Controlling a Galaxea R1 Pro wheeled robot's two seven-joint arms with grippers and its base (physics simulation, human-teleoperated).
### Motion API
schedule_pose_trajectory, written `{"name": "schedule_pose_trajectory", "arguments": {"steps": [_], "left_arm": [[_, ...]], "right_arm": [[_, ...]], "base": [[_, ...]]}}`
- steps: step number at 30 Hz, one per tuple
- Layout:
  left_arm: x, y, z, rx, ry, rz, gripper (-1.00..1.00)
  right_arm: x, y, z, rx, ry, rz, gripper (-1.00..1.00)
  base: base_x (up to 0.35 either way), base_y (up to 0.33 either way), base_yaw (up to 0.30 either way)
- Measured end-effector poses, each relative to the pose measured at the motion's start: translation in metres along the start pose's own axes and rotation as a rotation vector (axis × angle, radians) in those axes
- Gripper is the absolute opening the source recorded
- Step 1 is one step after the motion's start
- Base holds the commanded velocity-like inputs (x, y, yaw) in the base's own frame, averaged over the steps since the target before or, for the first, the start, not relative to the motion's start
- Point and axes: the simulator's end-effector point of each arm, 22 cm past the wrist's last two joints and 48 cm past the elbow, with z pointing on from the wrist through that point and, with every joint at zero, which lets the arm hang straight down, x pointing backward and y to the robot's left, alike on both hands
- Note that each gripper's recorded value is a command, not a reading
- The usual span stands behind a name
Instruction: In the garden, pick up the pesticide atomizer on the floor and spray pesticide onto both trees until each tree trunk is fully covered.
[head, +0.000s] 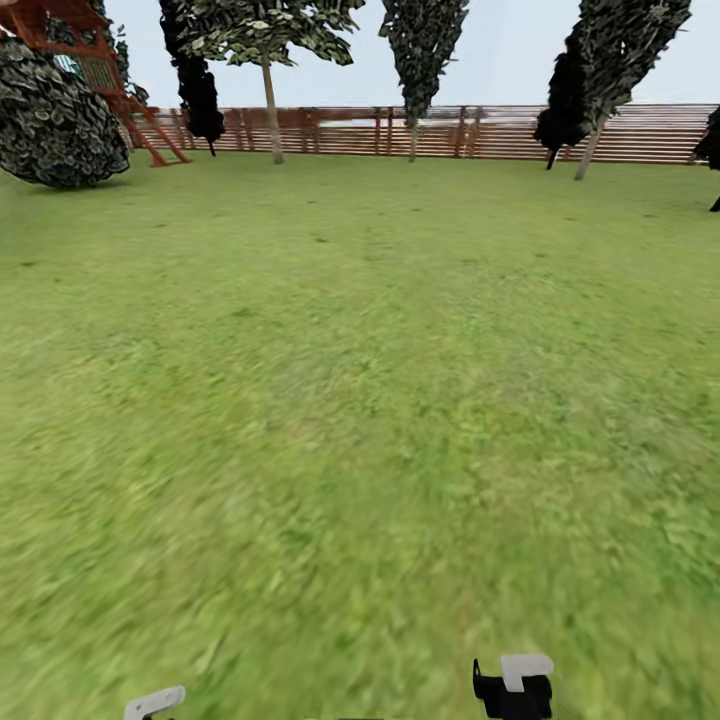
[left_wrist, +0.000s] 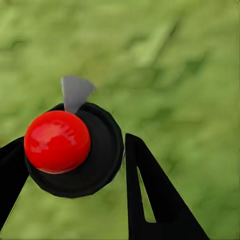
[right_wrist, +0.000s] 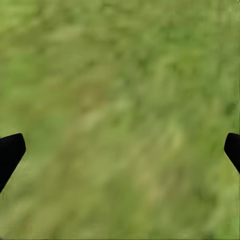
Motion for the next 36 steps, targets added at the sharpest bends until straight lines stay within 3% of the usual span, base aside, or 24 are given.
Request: {"name": "schedule_pose_trajectory", "arguments": {"steps": [5, 18, 26, 36], "left_arm": [[0.001, 0.001, 0.000, -0.002, 0.003, 0.000, -1.00], [-0.002, 0.001, 0.000, -0.001, -0.003, -0.001, -1.00], [-0.007, 0.000, -0.001, 0.001, -0.014, -0.004, -1.00], [-0.014, 0.001, -0.003, 0.000, -0.030, -0.013, -1.00]], "right_arm": [[0.002, 0.000, 0.000, -0.001, 0.003, -0.001, 1.00], [-0.001, 0.013, -0.002, -0.020, -0.001, 0.004, 1.00], [-0.002, 0.012, -0.005, -0.019, -0.006, 0.005, 1.00], [-0.010, 0.011, -0.006, -0.017, -0.022, 0.007, 1.00]], "base": [[0.253, 0.088, 0.282], [0.008, 0.003, 0.233], [0.010, 0.000, 0.035], [0.307, 0.000, 0.007]]}}
